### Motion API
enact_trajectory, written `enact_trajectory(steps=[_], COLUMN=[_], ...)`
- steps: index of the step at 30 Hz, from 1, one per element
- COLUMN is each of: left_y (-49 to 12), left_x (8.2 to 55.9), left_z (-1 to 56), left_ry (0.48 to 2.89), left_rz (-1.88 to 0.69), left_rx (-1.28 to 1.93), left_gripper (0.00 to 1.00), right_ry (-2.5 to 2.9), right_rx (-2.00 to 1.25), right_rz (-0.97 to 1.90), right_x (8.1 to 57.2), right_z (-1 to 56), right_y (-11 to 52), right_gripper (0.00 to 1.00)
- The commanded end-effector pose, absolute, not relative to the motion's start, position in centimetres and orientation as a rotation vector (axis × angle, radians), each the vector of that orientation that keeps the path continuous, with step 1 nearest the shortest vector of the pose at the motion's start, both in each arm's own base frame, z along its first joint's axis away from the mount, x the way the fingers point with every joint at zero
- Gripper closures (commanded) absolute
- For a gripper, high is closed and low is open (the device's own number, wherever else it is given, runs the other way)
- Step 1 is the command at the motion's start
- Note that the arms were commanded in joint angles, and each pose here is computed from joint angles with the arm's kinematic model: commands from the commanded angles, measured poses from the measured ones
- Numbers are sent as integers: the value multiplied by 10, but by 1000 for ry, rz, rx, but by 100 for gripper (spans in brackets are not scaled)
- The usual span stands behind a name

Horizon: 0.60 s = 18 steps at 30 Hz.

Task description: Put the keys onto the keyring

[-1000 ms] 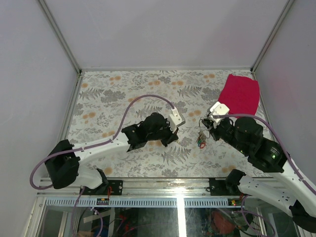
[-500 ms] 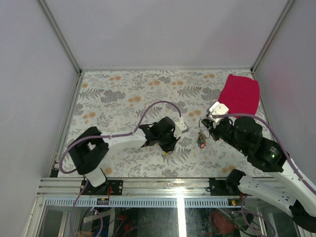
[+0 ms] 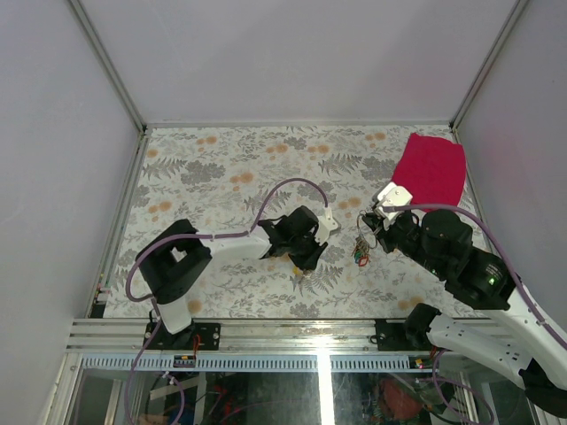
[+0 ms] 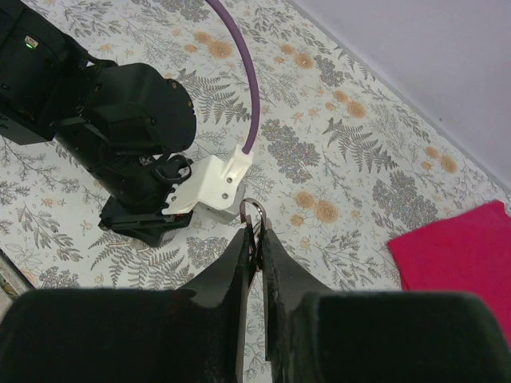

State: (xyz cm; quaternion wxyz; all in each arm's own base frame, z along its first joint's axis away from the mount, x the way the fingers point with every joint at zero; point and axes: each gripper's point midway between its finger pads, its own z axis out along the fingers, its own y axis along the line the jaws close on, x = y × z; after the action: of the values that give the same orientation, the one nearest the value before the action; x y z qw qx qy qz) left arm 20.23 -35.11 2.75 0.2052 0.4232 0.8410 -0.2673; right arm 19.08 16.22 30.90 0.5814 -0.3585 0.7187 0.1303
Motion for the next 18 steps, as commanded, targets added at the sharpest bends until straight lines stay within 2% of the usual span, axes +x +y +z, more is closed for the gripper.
enact_trajectory(steps=[1, 18], left_y=[-361, -347], left_x=[216, 211], left_z=[48, 42], left_ry=[2255, 2301], left_rz=[-771, -775], left_rx=[1152, 1110], left_gripper=[76, 63], right_ry=[1627, 1640], right_rx=[-802, -811], right_rz=[342, 349], right_x=[193, 193], right_z=[325, 320], right_y=[168, 171], right_gripper=[100, 100])
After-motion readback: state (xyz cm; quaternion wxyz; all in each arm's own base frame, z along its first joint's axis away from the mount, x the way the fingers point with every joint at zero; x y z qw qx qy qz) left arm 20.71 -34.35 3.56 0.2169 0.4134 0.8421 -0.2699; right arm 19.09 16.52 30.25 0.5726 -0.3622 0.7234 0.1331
